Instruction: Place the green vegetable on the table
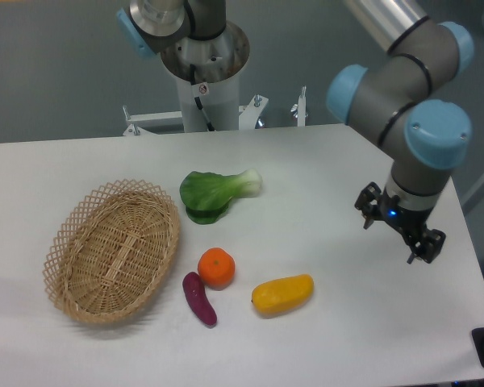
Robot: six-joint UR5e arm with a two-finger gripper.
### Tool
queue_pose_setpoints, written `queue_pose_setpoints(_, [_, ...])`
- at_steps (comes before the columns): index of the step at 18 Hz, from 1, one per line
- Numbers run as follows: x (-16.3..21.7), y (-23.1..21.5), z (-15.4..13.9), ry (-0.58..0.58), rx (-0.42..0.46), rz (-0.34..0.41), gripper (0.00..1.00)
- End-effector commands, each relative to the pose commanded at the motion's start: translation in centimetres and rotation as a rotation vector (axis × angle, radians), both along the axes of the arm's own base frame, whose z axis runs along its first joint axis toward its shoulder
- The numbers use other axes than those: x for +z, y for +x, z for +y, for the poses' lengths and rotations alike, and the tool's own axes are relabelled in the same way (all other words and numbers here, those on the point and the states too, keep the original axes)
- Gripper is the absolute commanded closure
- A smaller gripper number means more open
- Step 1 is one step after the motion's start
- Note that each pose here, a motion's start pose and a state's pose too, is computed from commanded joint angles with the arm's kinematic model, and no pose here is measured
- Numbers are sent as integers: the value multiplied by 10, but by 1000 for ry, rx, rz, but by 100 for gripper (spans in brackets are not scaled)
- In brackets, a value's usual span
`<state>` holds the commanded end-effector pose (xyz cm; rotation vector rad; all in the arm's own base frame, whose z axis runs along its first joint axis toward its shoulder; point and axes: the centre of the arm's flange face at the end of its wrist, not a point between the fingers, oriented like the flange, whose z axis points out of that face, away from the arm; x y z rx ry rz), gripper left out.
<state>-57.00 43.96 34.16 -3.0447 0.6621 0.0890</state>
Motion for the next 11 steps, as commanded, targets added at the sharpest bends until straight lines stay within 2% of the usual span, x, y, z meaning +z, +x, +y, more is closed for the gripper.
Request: queue_pose_setpoints(11, [-6,-1,0,-9,-1,-4,0])
